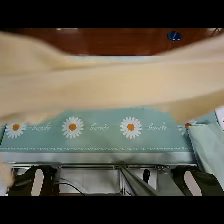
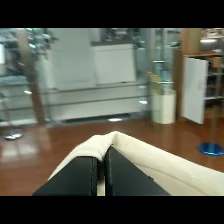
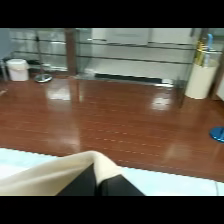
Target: Fold the shirts.
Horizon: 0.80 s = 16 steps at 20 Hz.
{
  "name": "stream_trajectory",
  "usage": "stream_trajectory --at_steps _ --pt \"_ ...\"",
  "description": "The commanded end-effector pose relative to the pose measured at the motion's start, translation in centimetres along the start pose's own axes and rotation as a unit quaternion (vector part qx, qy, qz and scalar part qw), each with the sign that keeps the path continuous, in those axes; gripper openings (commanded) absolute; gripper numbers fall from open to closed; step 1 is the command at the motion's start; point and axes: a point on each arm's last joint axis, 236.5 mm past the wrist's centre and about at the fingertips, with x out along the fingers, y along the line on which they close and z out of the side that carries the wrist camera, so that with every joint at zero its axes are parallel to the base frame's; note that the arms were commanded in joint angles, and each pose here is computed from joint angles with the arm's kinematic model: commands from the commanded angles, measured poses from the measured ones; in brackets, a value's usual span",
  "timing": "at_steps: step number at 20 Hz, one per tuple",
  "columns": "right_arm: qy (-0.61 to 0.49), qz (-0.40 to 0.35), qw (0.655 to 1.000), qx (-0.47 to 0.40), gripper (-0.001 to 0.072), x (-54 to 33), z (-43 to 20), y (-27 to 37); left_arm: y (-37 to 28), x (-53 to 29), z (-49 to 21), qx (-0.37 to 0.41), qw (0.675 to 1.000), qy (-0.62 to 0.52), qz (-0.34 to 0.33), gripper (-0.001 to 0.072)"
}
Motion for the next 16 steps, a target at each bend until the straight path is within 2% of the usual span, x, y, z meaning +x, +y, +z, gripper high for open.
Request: stream_trajectory --at_steps 1,4,8,13,16 --pt "0.010 -0.043 0.999 0.002 0.0020 -3.0 -1.3 -0.8 3.3 -4.4 1.2 0.039 0.996 -0.024 0.073 0.0022" --pt "0.043 -0.043 0.998 0.018 0.0020 -1.6 -3.0 -0.8 3.5 -2.3 -1.0 0.021 0.998 0.016 0.057 0.0021" --pt "0.145 -0.013 0.987 0.068 0.0020 3.5 -9.4 -1.7 4.1 3.7 -10.3 -0.030 0.987 0.152 0.037 0.0022" --pt "0.227 0.040 0.957 0.175 0.0020 12.8 -20.1 -3.3 0.8 12.4 -24.8 -0.156 0.934 0.318 -0.057 0.0022" --pt "0.258 0.047 0.938 0.226 0.0020 18.7 -26.8 -5.5 0.9 17.6 -32.5 -0.198 0.904 0.374 -0.057 0.0022"
